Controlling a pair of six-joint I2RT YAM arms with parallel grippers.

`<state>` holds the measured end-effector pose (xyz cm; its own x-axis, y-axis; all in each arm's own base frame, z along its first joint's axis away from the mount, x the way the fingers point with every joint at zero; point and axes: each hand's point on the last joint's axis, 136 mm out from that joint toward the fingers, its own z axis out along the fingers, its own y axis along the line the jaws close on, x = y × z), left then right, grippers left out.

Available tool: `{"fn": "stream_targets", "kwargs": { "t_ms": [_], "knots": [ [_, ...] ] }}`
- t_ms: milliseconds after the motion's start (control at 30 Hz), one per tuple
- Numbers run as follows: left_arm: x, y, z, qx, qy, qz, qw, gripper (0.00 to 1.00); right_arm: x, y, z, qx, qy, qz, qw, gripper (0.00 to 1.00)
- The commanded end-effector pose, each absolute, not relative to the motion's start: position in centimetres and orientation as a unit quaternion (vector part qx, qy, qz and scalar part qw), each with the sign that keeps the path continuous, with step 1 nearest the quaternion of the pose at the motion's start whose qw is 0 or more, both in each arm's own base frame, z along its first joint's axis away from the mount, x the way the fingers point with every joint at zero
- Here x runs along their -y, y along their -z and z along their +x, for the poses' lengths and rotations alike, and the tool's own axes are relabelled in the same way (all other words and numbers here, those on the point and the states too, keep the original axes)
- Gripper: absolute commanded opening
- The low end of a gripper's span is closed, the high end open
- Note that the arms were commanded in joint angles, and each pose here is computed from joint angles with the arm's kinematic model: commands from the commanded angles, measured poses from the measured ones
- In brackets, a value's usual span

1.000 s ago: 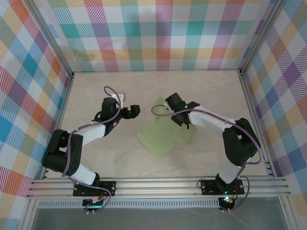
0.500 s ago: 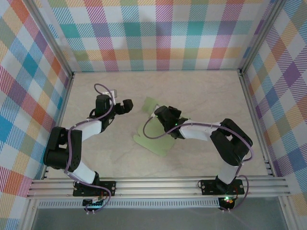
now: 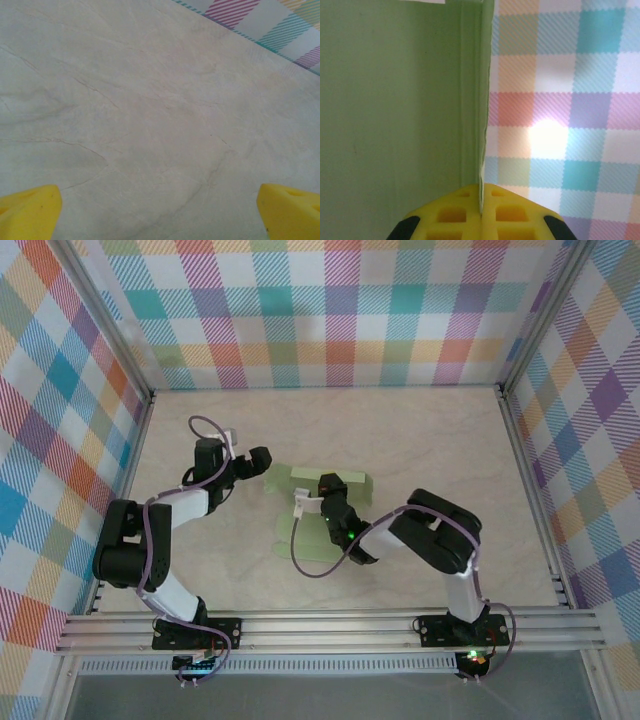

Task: Fold the paper box

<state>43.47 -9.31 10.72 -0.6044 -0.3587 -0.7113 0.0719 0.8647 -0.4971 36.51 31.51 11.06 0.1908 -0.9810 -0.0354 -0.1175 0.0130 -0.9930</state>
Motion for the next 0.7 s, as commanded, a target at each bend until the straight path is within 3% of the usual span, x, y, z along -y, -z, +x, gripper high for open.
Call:
{"fn": "stream_targets", "kwargs": {
  "t_ms": [0, 267, 467, 667],
  "knots": [
    [8.4, -11.1, 44.1, -0.851, 0.265, -0.104, 0.442, 1.00, -32.5, -13.7, 36.3, -0.448, 0.422, -0.533, 0.580, 0.00],
    [5.1, -8.6, 44.3, -0.869, 0.255, -0.168, 0.390, 0.97, -32.5, -14.1, 35.9, -0.447, 0.412, -0.533, 0.589, 0.00],
    [6.6, -5.3, 44.4, -0.889, 0.287, -0.169, 0.314, 0.82, -32.0, -13.4, 35.5, -0.451, 0.402, -0.538, 0.588, 0.00],
    [11.4, -4.6, 43.8, -0.904, 0.334, -0.073, 0.255, 0.65, -31.8, -13.2, 35.4, -0.453, 0.396, -0.539, 0.589, 0.00]
  ]
}}
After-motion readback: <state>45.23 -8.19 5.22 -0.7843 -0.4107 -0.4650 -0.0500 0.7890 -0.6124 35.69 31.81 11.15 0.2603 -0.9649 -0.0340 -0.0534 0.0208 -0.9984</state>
